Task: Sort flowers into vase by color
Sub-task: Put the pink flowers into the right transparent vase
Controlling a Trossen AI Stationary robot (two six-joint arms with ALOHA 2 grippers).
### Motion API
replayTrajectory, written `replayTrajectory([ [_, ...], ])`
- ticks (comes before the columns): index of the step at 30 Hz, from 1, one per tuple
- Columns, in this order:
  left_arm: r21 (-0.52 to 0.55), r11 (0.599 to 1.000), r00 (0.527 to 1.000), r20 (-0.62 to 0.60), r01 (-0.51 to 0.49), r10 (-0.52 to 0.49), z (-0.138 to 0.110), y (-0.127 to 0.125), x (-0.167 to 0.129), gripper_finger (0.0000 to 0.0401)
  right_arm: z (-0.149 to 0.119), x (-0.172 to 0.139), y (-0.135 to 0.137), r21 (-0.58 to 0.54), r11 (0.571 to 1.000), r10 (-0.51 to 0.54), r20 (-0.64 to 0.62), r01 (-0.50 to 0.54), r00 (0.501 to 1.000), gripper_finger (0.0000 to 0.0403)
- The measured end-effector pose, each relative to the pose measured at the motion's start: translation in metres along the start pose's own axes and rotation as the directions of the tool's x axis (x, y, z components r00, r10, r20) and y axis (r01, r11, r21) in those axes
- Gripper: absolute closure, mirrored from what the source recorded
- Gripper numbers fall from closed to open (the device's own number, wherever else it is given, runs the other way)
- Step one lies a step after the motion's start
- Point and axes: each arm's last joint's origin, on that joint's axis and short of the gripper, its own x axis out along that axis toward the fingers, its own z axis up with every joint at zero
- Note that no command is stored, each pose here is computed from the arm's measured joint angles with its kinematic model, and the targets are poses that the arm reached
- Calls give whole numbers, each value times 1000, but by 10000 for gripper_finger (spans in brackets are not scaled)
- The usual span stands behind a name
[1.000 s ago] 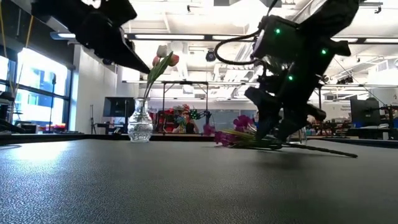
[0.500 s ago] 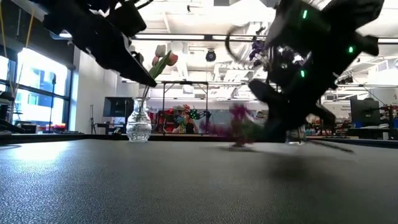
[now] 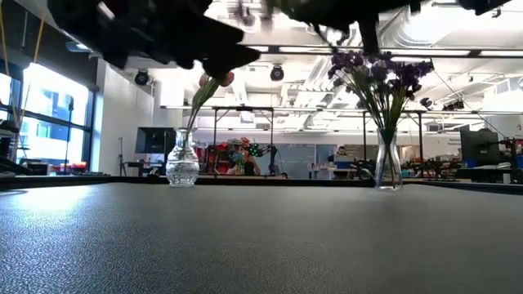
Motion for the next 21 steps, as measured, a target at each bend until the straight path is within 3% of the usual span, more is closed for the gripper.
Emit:
replayTrajectory([
  [3, 56, 998, 998, 61, 21, -24, -8, 6, 11, 170, 21, -2, 6, -70, 991, 122, 148, -113, 981, 401],
  [8, 80, 997, 957, 290, -22, -2, -4, 13, 19, 170, 44, -3, 9, -230, 907, 413, 328, -352, 850, 402],
  [10, 100, 995, 920, 392, -20, -21, -1, 13, 20, 170, 48, -2, 8, -264, 895, 438, 357, -361, 825, 402],
  [13, 99, 995, 874, 483, 1, -49, 6, 16, 23, 170, 46, 0, 6, -284, 891, 439, 344, -353, 830, 402],
  [18, 90, 988, 887, 435, 128, -155, 12, 25, 50, 170, 41, 9, 2, -297, 897, 419, 329, -328, 847, 402],
  [21, 78, 987, 894, 419, 140, -160, 13, 30, 61, 170, 38, 16, -3, -300, 903, 401, 327, -308, 856, 402],
])
